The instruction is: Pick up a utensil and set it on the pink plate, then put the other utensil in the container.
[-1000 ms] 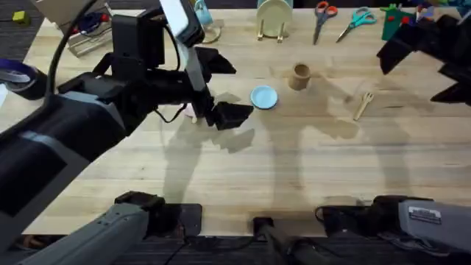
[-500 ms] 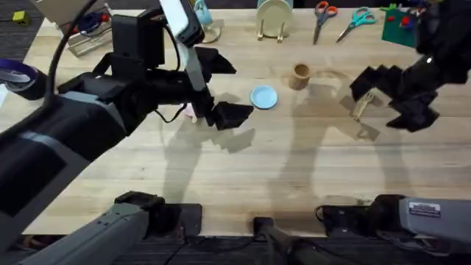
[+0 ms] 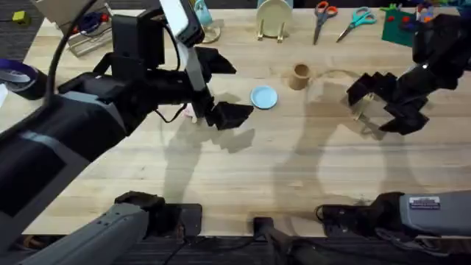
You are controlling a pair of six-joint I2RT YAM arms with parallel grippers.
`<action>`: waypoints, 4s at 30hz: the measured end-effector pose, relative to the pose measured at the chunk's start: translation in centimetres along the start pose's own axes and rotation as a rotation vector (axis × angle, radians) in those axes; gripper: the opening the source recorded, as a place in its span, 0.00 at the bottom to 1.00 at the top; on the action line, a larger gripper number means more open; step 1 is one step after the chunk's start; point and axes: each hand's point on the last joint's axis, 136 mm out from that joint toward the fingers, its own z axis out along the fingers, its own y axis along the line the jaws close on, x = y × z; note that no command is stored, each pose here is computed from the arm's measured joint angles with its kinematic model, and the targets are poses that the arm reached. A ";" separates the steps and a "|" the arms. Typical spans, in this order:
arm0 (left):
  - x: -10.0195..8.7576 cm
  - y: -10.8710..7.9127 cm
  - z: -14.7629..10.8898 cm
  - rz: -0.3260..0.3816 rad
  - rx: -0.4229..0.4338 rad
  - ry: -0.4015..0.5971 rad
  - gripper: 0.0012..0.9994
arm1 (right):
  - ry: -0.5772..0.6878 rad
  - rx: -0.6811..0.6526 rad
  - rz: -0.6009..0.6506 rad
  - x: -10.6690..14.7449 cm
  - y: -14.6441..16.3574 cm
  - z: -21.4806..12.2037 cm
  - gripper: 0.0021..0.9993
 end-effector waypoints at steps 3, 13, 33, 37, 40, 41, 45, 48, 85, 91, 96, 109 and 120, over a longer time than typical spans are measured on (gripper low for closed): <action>0.0 0.0 0.0 0.000 0.000 0.000 0.99 | -0.004 -0.011 -0.007 -0.3 0.4 0.3 0.99; 0.0 0.0 0.0 0.001 0.000 -0.001 0.99 | -0.008 -0.016 -0.036 -1.6 1.4 0.9 1.00; 0.0 0.0 0.0 0.001 -0.001 -0.001 0.99 | -0.033 -0.005 -0.036 -2.4 1.5 1.1 0.87; 0.0 0.0 0.0 0.001 -0.001 -0.001 0.99 | -0.050 -0.007 -0.044 -2.8 1.6 1.1 0.73; 0.0 0.0 0.0 0.001 -0.001 -0.001 0.99 | -0.054 -0.002 -0.047 -3.0 1.5 1.2 0.62; 0.0 0.0 0.0 0.001 -0.001 -0.001 0.99 | -0.055 -0.001 -0.048 -3.0 1.5 1.2 0.58; 0.0 0.0 0.0 0.002 -0.001 -0.001 0.99 | -0.062 -0.007 -0.050 -3.2 1.7 1.2 0.44; 0.0 0.0 0.0 0.004 -0.001 -0.001 0.99 | -0.065 -0.014 -0.050 -3.3 1.8 1.2 0.36; -0.1 0.0 0.0 0.006 -0.001 -0.002 0.99 | -0.067 -0.023 -0.050 -3.5 2.0 1.2 0.03; -0.2 0.1 0.0 0.012 -0.005 -0.007 0.99 | -0.056 -0.026 -0.056 -3.3 2.0 1.1 0.03; -0.2 0.2 0.0 0.013 -0.005 -0.007 0.99 | -0.014 -0.033 -0.096 -2.5 2.1 0.5 0.03; -0.2 0.1 0.0 0.013 -0.005 -0.007 0.99 | -0.220 -0.149 -0.287 -6.3 4.7 -10.1 0.03; -0.2 0.1 0.0 0.013 -0.005 -0.007 0.99 | -0.396 -0.166 -0.583 -8.7 6.2 -15.8 0.03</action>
